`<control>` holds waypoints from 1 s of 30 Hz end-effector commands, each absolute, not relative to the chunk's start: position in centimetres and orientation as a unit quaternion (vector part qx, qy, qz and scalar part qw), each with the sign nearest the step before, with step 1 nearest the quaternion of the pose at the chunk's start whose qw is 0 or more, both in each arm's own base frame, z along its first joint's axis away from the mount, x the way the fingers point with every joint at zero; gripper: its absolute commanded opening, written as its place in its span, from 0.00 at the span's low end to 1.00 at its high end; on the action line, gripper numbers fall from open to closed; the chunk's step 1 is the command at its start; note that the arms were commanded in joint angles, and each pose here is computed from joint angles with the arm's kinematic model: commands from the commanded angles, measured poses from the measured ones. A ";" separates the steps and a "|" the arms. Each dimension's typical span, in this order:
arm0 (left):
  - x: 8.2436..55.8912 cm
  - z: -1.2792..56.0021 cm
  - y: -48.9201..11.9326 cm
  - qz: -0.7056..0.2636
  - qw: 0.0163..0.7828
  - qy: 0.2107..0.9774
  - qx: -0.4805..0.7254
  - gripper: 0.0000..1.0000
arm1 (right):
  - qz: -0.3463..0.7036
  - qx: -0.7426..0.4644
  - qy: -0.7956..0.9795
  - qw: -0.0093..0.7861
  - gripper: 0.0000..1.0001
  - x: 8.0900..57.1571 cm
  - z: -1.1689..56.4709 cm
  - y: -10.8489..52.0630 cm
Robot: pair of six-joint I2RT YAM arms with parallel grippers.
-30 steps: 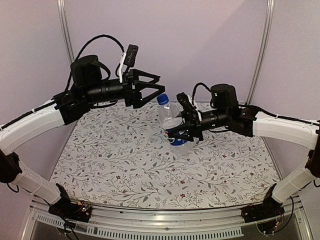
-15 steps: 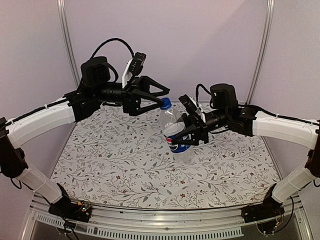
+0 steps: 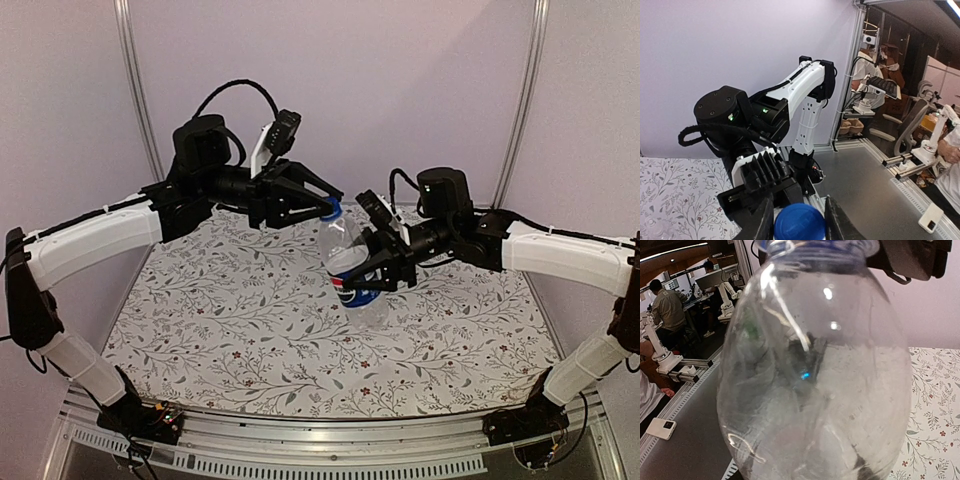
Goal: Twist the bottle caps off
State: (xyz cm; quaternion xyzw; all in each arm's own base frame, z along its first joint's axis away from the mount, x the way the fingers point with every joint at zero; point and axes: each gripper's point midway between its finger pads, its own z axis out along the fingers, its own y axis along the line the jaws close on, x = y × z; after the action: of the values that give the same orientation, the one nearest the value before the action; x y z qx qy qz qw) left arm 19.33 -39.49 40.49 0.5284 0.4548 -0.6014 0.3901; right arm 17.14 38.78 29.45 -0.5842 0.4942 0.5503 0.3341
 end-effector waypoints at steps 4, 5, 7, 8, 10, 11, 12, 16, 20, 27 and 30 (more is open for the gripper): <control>19.5 40.7 -39.3 -0.601 0.394 0.448 0.532 0.26 | 0.543 -0.583 0.496 0.346 0.43 17.8 30.0 39.1; 19.6 40.6 -39.3 -0.600 0.394 0.452 0.530 0.24 | 0.538 -0.580 0.501 0.351 0.43 18.1 30.0 39.2; 19.9 40.6 -39.3 -0.592 0.403 0.462 0.523 0.18 | 0.515 -0.567 0.526 0.370 0.43 19.3 29.8 39.3; 20.2 40.6 -39.3 -0.586 0.409 0.471 0.517 0.15 | 0.499 -0.557 0.543 0.382 0.43 20.1 29.7 39.3; 21.1 40.5 -39.2 -0.572 0.423 0.495 0.499 0.10 | 0.469 -0.538 0.574 0.402 0.43 21.7 29.4 39.2; 21.7 40.6 -39.1 -0.563 0.433 0.508 0.487 0.08 | 0.453 -0.528 0.586 0.415 0.43 22.5 29.4 39.1; 22.7 40.6 -39.1 -0.548 0.450 0.528 0.467 0.07 | 0.439 -0.518 0.599 0.426 0.43 23.3 29.4 39.0; 26.0 40.7 -38.9 -0.474 0.512 0.614 0.369 0.04 | 0.380 -0.476 0.639 0.470 0.43 26.2 29.6 38.1; 28.2 39.9 -38.2 -0.413 0.543 0.683 0.260 0.01 | 0.346 -0.444 0.658 0.500 0.43 27.8 30.0 37.3; 29.4 39.2 -37.2 -0.362 0.557 0.717 0.211 0.01 | 0.362 -0.457 0.637 0.505 0.43 26.9 30.4 37.4; 29.4 39.6 -37.0 -0.358 0.564 0.714 0.210 0.01 | 0.380 -0.478 0.616 0.497 0.44 25.6 30.5 37.6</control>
State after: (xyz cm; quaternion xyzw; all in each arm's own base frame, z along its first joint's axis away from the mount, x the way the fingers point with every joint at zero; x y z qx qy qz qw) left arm 27.98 -39.18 39.18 0.2474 0.6940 -0.4079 0.5392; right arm 26.38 38.09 28.14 -0.4794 0.6440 0.3641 0.4721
